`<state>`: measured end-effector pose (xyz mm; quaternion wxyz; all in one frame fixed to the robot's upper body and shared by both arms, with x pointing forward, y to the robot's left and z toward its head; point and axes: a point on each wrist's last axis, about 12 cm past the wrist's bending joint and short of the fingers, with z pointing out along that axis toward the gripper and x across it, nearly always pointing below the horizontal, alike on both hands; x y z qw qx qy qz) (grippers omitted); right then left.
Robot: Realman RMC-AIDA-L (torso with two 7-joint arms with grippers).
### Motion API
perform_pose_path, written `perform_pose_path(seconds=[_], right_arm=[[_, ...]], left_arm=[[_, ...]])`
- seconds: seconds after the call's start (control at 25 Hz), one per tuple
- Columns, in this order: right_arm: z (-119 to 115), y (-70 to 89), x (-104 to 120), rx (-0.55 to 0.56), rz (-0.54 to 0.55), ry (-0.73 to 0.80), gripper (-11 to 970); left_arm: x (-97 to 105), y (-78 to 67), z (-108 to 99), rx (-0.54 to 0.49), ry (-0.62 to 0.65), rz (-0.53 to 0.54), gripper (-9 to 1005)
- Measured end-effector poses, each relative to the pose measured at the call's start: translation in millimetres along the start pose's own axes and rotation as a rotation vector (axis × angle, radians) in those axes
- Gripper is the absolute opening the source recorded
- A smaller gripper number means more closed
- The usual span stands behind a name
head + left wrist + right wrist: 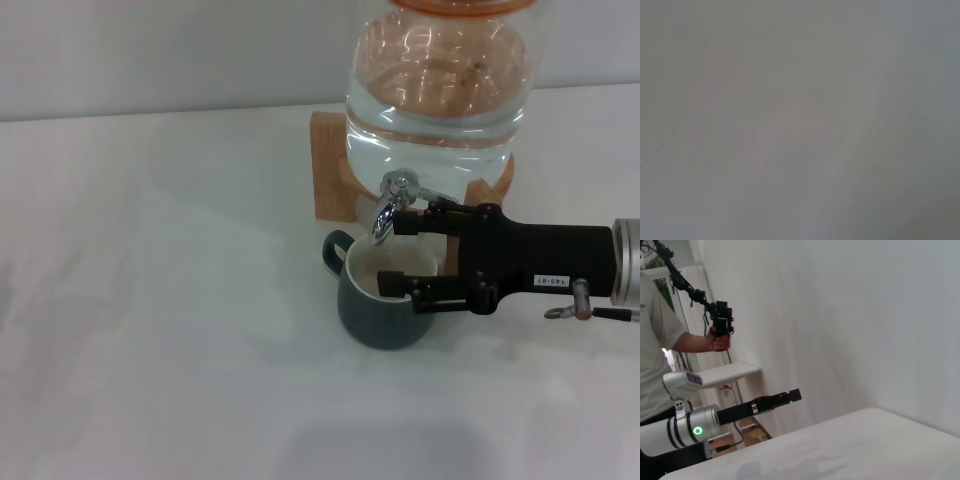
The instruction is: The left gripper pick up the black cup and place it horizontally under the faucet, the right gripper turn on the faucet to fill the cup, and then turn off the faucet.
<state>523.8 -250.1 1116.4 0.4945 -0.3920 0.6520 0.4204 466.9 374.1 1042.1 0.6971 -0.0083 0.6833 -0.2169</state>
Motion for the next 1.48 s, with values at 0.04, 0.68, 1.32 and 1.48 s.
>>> perform_pose_path(seconds=[0.04,0.68,1.32,1.48], right_arm=[[-0.6,1.3,0.0,-0.008,0.000,-0.003,838],[-103.7,16.8,13.2,0.222,-0.008,-0.160,838],[-187.7,33.5,90.9,0.929,-0.054,-0.436,838],[-188.2,38.3,98.2,0.982,-0.067,-0.445,838]], left_arm=[[-0.2,0.4,-0.6,-0.004,-0.003,-0.001,515],[-17.7,20.2,-17.9,-0.134,-0.126,0.032,514],[-30.0,36.4,-33.2,-0.265,-0.211,0.097,515],[-32.3,37.6,-29.6,-0.273,-0.225,0.098,515]])
